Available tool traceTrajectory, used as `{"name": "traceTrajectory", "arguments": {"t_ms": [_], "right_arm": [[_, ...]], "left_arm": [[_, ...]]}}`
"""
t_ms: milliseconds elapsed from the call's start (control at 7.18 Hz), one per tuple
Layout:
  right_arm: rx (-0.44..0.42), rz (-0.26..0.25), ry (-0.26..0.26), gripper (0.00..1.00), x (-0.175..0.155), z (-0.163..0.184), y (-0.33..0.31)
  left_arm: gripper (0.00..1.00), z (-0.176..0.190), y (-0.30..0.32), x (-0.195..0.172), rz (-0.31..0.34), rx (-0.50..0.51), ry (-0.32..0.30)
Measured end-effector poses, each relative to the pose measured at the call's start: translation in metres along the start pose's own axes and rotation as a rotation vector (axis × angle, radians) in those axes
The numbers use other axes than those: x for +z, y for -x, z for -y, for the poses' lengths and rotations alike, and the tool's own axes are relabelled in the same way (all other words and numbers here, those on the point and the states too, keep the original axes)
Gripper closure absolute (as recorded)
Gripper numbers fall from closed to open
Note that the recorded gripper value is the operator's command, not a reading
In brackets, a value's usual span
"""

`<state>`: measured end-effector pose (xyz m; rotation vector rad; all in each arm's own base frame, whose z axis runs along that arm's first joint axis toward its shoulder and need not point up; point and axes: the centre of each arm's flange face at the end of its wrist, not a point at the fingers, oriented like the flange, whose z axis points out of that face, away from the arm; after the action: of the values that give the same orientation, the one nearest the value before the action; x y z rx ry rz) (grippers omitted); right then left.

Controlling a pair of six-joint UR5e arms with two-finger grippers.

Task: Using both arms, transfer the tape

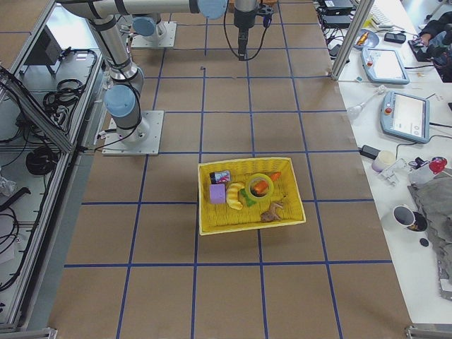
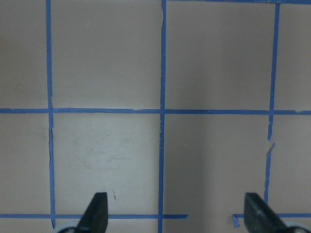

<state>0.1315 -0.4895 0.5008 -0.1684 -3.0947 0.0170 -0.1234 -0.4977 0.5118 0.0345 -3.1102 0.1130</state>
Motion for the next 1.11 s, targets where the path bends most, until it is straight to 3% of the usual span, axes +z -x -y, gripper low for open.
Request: {"name": "traceTrajectory", "arguments": {"t_ms": [1115], "right_arm": [[0.002,-0.016,0.004,0.0,0.0026,0.0014,-0.0025]], "left_arm": [[0.0,0.0,0.0,-0.0004,0.0,0.001,-0.002]]}}
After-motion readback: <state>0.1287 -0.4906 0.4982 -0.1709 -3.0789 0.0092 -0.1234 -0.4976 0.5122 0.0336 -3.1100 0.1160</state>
